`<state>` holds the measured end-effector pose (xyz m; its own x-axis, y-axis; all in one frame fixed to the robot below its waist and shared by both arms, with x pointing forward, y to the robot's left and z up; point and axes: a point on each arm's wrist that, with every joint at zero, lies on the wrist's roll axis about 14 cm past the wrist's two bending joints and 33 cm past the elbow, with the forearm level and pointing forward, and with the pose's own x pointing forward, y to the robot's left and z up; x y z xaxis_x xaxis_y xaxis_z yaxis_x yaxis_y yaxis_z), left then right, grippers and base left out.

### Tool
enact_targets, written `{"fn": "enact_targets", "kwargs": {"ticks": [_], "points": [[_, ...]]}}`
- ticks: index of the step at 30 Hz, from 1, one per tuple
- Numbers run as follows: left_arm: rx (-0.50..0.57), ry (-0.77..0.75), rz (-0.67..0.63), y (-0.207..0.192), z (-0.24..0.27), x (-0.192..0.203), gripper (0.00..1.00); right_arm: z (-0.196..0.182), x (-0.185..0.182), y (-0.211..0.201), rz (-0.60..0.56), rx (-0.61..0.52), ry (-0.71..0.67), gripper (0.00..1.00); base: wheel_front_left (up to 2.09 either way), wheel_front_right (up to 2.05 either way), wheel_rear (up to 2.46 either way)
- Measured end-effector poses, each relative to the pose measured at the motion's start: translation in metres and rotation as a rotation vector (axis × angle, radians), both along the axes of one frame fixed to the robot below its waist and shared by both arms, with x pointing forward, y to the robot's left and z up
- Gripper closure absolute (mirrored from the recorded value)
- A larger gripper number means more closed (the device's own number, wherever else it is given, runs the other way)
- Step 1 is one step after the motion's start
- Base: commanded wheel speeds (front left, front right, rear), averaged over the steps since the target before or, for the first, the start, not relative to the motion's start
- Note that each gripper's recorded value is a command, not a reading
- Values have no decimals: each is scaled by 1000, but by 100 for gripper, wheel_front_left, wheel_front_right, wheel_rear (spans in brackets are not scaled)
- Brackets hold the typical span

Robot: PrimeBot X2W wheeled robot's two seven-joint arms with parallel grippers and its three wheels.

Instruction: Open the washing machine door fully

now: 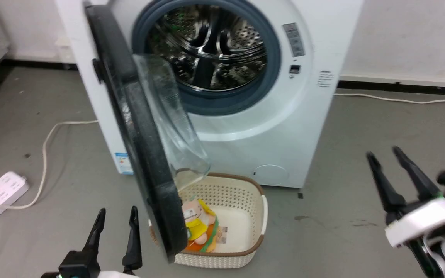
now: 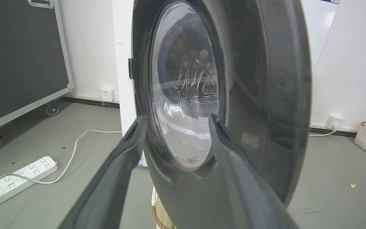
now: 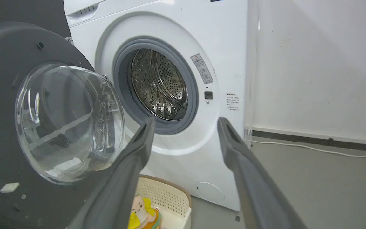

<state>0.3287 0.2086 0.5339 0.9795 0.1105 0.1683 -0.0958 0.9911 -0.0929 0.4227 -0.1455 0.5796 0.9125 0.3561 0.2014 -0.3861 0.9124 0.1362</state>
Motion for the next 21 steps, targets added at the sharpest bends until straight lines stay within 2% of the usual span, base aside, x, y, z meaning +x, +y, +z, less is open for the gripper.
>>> {"fn": "enact_targets", "kwargs": {"ticks": [4, 9, 14, 21], "points": [[-2, 3, -42, -9, -1, 2, 0, -5, -25, -35, -157, -63, -56, 0, 0, 0, 0], [-5, 12, -62, -13, -5, 0, 0, -25, -65, -40, -284, -67, -43, 0, 0, 0, 0], [15, 33, -92, -19, -11, -3, 0, -37, -85, -39, -325, -77, -13, 0, 0, 0, 0], [33, 38, -99, -20, -13, -3, 0, -45, -88, -34, -314, -89, 10, 0, 0, 0, 0]]}}
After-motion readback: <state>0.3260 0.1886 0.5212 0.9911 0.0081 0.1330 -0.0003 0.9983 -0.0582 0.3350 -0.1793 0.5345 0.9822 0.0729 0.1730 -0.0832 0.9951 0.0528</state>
